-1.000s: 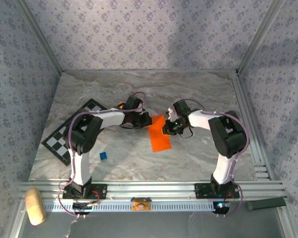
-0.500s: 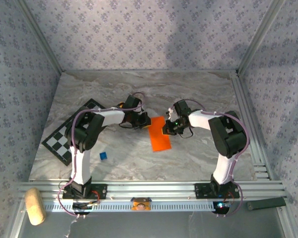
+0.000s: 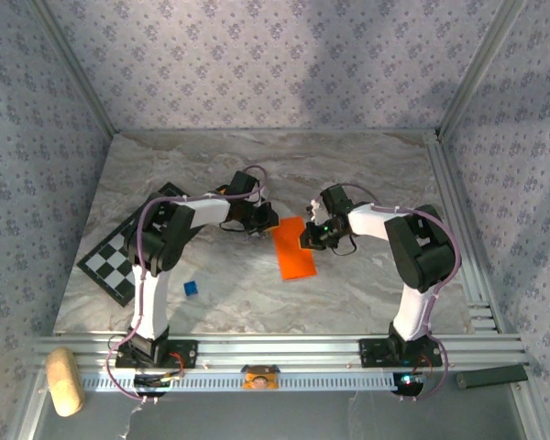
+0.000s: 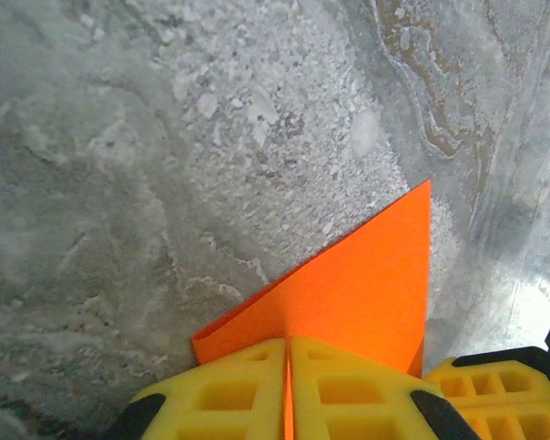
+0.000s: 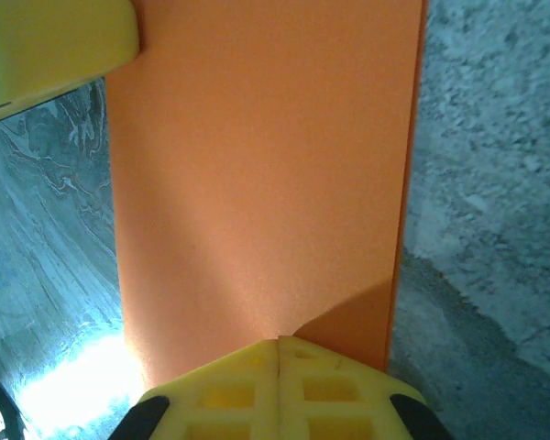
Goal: Fold a paper plane with a square sheet of paper (pick it up from the middle)
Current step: First fold the square sheet of paper in half at the center of the table.
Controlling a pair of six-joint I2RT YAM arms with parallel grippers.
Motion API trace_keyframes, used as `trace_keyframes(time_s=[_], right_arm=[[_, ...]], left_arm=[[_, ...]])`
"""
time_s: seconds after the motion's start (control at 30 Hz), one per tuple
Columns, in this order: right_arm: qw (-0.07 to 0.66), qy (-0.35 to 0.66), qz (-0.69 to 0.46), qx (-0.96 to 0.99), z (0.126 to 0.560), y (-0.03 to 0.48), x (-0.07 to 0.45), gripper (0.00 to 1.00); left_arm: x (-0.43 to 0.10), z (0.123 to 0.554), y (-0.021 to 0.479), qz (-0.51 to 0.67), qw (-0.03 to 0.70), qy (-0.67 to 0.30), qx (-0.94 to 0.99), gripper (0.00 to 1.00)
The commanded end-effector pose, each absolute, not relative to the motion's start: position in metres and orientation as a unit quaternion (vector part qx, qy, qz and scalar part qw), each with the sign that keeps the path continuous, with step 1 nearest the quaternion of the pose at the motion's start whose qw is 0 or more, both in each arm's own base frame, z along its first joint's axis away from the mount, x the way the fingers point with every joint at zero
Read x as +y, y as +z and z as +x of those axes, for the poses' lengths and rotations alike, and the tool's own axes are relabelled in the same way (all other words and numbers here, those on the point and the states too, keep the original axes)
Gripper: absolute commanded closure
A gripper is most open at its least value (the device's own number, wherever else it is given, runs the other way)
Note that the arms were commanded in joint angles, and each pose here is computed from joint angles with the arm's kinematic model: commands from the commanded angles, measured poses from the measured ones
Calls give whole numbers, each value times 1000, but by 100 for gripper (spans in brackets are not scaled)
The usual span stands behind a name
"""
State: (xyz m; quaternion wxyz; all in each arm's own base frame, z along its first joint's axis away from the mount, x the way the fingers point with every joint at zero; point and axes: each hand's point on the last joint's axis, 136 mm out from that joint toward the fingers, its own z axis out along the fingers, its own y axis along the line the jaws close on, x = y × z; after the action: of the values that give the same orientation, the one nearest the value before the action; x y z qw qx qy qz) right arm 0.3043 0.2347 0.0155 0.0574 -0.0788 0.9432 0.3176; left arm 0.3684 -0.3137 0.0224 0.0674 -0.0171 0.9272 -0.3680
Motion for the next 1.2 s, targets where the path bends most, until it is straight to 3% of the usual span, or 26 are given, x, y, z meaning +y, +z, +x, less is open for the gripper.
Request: trace_keyframes(time_s=[0.0,0.73,1.0,1.17], right_arm=[[-41,206,-32,977,257,-42,187,100],[-39,209,-29,977,258,-42,185,100],[-38,210,-30,977,259,-41,186,100],[-36,210,-31,977,260,-39,187,100]], left_arm=[[-292,376,-2,-48,71,-322,943,90],[-263,407,-10,-127,74,-249,957,90],[-266,414,6,-124,76,-244,959,91],[-278,419,41,-107,98,-273,951,90]])
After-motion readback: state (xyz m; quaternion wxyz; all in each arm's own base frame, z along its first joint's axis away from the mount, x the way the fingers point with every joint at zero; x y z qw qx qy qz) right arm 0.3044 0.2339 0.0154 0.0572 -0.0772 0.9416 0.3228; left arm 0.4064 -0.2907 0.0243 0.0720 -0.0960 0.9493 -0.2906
